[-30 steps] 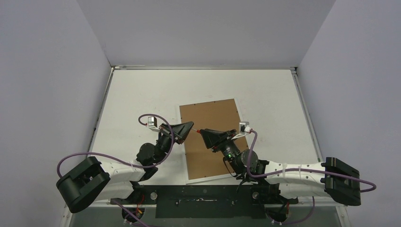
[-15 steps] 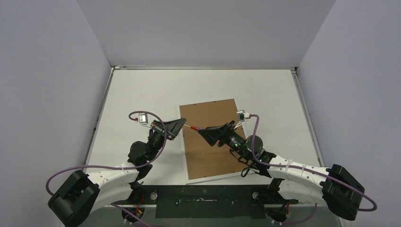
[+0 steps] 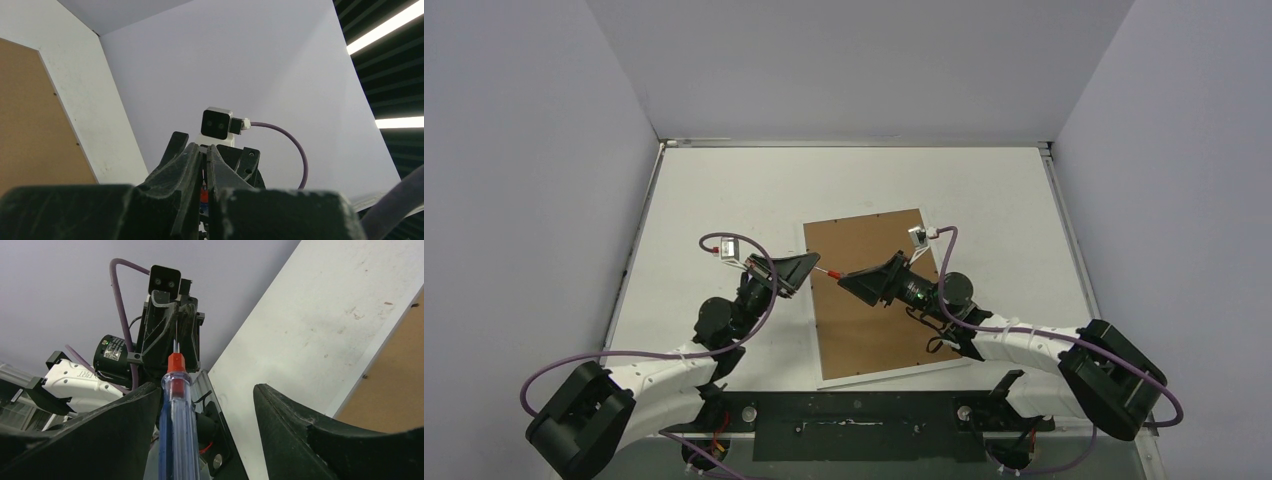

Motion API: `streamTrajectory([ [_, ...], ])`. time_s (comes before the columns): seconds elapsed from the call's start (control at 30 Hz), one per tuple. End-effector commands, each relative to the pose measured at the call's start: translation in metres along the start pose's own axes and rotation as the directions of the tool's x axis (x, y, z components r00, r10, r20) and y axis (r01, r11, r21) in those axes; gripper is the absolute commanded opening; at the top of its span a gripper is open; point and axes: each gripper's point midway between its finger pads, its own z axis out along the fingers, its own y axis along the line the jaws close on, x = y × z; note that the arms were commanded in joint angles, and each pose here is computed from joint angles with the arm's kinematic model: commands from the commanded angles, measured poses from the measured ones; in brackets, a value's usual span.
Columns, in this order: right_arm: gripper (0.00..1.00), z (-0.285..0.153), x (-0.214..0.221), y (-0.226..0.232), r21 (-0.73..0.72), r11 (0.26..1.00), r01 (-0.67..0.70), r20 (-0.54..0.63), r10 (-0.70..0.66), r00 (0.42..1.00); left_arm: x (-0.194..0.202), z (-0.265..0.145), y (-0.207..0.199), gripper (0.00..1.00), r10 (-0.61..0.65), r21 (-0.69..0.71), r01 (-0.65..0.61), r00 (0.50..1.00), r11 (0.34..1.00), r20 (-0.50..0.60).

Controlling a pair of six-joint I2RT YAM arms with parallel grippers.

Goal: Take the photo out of the frame
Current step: Adjust the screwdriver.

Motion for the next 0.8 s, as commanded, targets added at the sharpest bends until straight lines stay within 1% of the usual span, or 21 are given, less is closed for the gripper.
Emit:
streamTrajectory([
  [0.0,0.65,0.004,-0.027,0.049,-0.173,0.983,0.063,0.067,-0.052,0.996,-0.004,0.0,-0.024,0.0,-0.014,0.085,0.013,1.0,0.996,0.006],
  [0.13,0.53,0.002,-0.027,0.053,-0.185,0.98,0.068,0.057,-0.059,0.997,-0.004,-0.001,-0.023,0.0,-0.01,0.078,0.009,1.0,0.997,0.005],
  [0.27,0.43,0.003,-0.027,0.055,-0.192,0.98,0.062,0.056,-0.052,0.997,-0.004,0.0,-0.024,0.0,-0.011,0.08,0.01,1.0,0.997,0.005],
  [0.4,0.38,0.002,-0.027,0.057,-0.211,0.976,0.044,0.062,-0.031,0.998,-0.01,-0.001,-0.024,0.0,-0.016,0.082,0.012,0.999,0.997,0.038],
  [0.43,0.39,0.002,-0.027,0.056,-0.21,0.977,0.038,0.064,-0.025,0.998,-0.011,-0.001,-0.023,0.0,-0.015,0.079,0.011,0.999,0.997,0.044],
  [0.47,0.45,0.002,-0.027,0.057,-0.211,0.977,0.036,0.068,-0.022,0.997,-0.012,-0.002,-0.023,0.0,-0.015,0.081,0.011,0.999,0.997,0.05],
  [0.5,0.53,0.001,-0.026,0.057,-0.213,0.976,0.034,0.069,-0.02,0.997,-0.012,-0.002,-0.023,0.0,-0.015,0.082,0.01,0.998,0.997,0.054],
  [0.53,0.56,0.0,-0.027,0.056,-0.211,0.977,0.033,0.075,-0.018,0.997,-0.014,-0.003,-0.023,0.0,-0.013,0.082,0.008,0.998,0.997,0.063],
  [0.63,0.57,-0.001,-0.024,0.053,-0.197,0.98,0.032,0.077,-0.017,0.997,-0.017,-0.004,-0.024,0.0,-0.01,0.088,0.003,0.997,0.996,0.082],
  [0.77,0.56,-0.001,-0.017,0.051,-0.189,0.982,0.027,0.068,-0.015,0.998,-0.02,-0.005,-0.026,0.0,-0.009,0.098,-0.001,0.995,0.995,0.1],
])
